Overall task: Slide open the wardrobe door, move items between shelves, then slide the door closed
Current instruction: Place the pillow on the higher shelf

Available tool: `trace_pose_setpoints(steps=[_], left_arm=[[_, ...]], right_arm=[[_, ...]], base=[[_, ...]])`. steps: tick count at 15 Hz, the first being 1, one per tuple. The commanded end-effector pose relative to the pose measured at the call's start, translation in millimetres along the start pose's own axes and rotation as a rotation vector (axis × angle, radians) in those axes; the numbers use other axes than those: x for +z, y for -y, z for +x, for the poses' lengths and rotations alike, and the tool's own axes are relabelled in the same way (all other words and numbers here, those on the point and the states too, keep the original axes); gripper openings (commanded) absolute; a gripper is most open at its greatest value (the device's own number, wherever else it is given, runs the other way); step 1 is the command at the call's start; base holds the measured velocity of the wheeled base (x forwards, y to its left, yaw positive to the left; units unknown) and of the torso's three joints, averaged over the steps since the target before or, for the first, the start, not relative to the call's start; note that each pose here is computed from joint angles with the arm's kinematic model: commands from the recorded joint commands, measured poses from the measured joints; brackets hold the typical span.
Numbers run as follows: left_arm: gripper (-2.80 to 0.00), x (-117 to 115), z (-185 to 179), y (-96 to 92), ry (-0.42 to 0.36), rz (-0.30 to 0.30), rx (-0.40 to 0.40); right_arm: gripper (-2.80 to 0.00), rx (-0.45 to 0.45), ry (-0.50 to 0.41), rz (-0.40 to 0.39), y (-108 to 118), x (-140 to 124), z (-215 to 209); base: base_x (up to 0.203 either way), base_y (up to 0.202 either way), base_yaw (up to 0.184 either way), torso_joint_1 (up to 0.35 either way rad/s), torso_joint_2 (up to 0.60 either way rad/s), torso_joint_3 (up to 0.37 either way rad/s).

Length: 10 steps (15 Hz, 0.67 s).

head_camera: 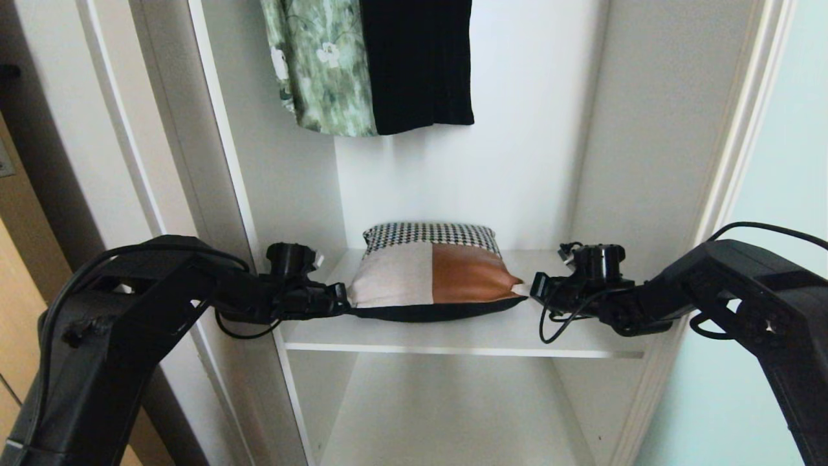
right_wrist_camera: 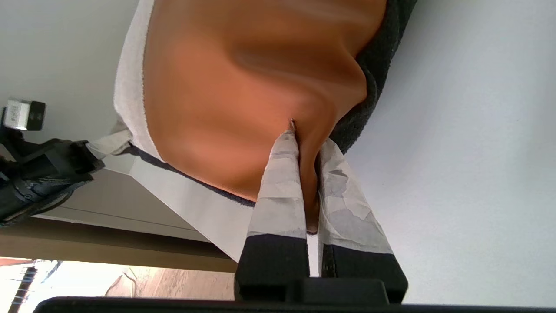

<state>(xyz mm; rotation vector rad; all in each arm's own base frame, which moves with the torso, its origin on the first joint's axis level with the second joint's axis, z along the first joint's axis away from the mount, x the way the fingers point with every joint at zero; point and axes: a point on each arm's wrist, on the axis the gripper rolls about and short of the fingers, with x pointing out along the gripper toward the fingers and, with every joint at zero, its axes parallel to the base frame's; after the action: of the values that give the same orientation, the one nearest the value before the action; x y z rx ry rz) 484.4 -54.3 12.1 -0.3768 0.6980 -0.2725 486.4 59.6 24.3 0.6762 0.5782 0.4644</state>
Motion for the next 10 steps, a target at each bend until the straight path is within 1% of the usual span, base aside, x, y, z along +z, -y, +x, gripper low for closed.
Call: trace_pose_setpoints(steps=[1,2,3,8,10], left_arm=[[-2.8,5.8,-1.7,2.6,0.02,0.001,-0.008],[-2.8,8.0,-3.2,3.8,0.027,0.002,-0.011],[0.0,8.3,-3.2,4.0,0.03,0.003,-0.012],[0.0,15.9,-6.0,6.9,0.065,0.008,0.0],[0.0,18.9,-16.2,11.2,0.068,0.006,-0.002]], right_arm=[[-2.8,0.007,0.005,0.0,-2.1,1.4,-1.1],[-2.8,0.01,0.006,-0.003,-3.3,1.1,-2.0],[0.0,0.015,0.009,-0.007,-4.8,0.5,-1.8],[0.0,0.028,0.014,-0.019,-7.9,-2.9,-1.7],[0.0,0.03,0.016,-0.022,-9.8,-5.0,-6.8]], base=[[0.0,0.0,0.0,0.0,0.0,0.0],[0.0,0.0,0.0,0.0,0.0,0.0],[0.0,0.0,0.0,0.0,0.0,0.0],[0.0,0.0,0.0,0.0,0.0,0.0],[0.0,0.0,0.0,0.0,0.0,0.0]])
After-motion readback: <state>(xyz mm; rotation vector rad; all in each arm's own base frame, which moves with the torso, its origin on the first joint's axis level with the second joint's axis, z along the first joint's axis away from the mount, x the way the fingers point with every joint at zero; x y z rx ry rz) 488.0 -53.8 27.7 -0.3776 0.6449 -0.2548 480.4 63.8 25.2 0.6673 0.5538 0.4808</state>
